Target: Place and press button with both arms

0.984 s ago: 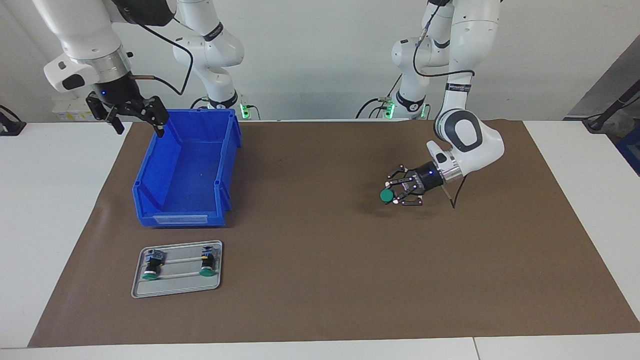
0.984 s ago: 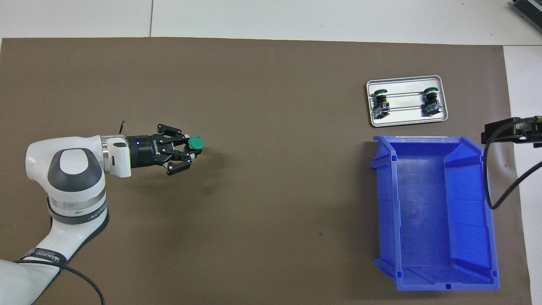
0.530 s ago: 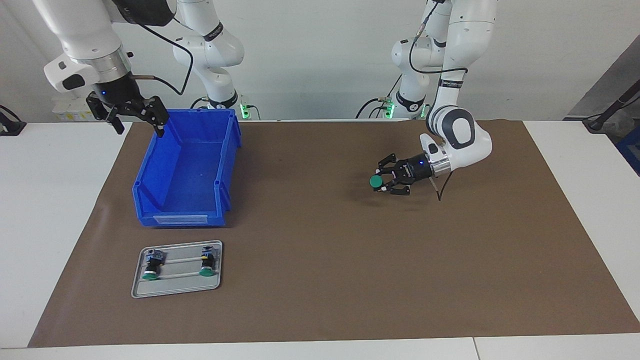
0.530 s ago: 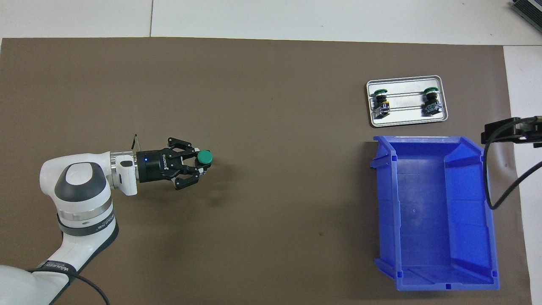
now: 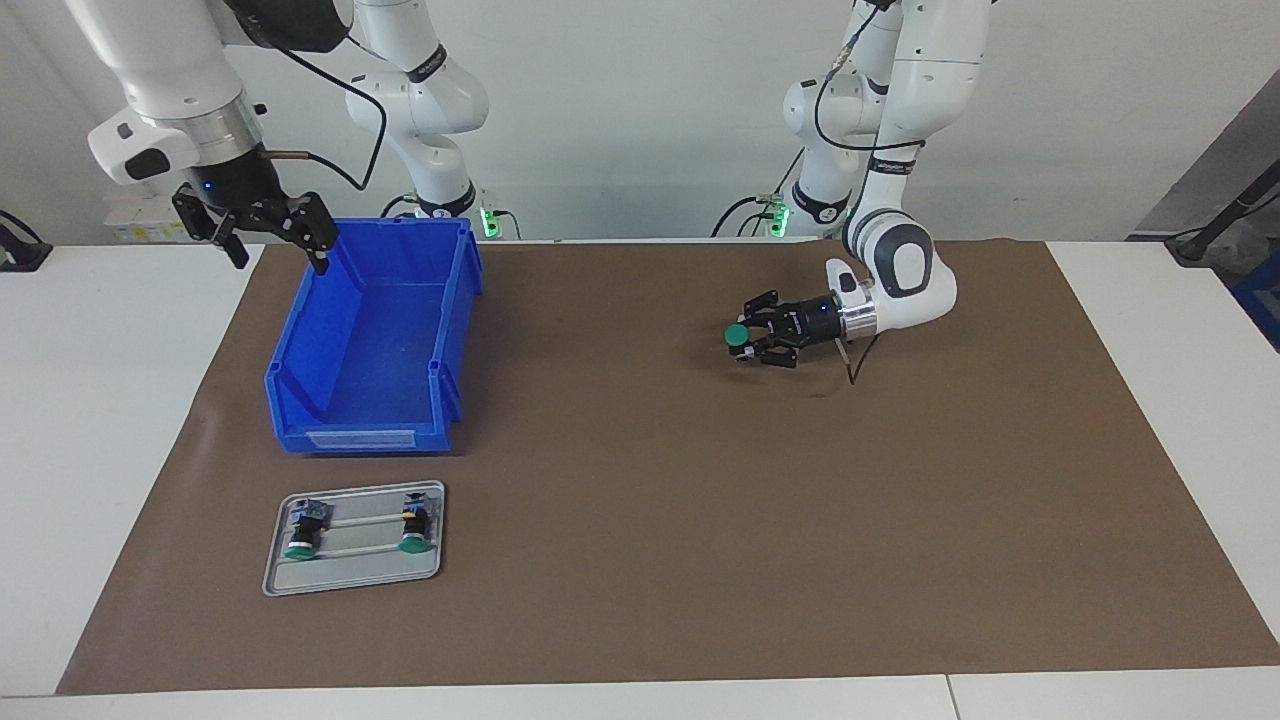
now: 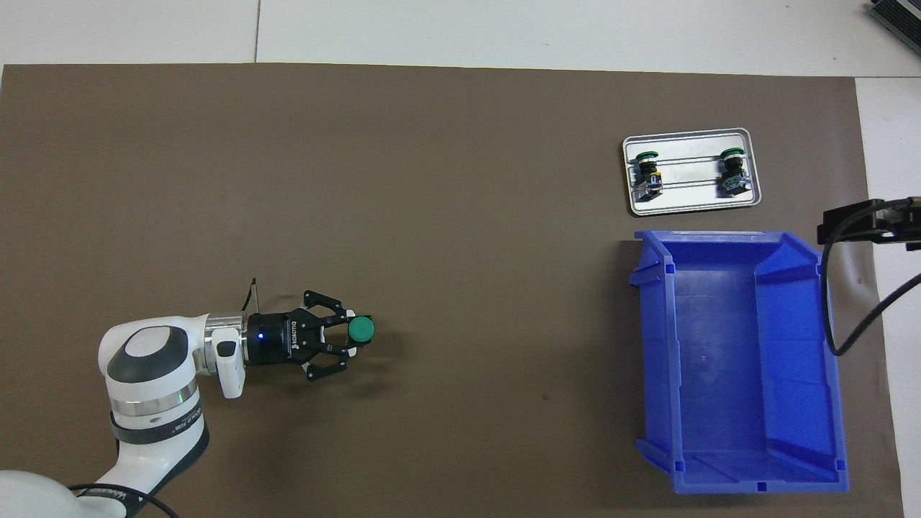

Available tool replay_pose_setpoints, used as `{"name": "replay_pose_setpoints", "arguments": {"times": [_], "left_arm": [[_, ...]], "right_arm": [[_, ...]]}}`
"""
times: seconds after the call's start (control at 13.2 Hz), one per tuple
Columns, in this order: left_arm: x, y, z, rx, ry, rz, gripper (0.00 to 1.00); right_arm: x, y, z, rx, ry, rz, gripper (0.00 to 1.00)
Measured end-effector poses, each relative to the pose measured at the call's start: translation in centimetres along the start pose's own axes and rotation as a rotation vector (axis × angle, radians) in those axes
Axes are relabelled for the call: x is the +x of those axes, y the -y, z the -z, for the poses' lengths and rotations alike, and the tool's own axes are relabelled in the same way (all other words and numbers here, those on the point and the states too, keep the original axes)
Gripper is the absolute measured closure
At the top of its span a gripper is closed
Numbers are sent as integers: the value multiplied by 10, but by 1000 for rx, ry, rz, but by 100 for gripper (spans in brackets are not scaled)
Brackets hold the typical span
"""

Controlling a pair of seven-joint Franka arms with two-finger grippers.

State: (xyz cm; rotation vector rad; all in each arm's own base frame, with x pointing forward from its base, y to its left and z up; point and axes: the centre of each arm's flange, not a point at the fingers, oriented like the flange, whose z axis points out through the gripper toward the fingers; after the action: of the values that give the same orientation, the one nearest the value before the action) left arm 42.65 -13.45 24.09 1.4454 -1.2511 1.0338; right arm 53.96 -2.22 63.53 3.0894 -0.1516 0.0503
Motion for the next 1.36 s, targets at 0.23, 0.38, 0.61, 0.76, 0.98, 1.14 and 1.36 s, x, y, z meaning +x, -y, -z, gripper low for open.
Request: {"name": "replay_pose_setpoints", "arguments": {"times": [0.23,0.38,0.61,0.76,0.98,1.14,1.36], "left_arm": [[1,-3,-2,23,-57,8,67],[6,0,-10,70,-112,27,67],[8,4,-40,104,-166,37,67],[-2,18,-58,124,-163,25,67],[-4,41,-67,167,-165,16,67],[-1,52,-70,196,-147,7,67],[-5,57,-78,212,-103,10,67]], "right_arm": [[0,0,0,0,0,0,0],[0,0,0,0,0,0,0],[0,0,0,0,0,0,0],[0,0,0,0,0,0,0],[0,0,0,0,0,0,0],[0,0,0,0,0,0,0],[0,0,0,0,0,0,0]]}}
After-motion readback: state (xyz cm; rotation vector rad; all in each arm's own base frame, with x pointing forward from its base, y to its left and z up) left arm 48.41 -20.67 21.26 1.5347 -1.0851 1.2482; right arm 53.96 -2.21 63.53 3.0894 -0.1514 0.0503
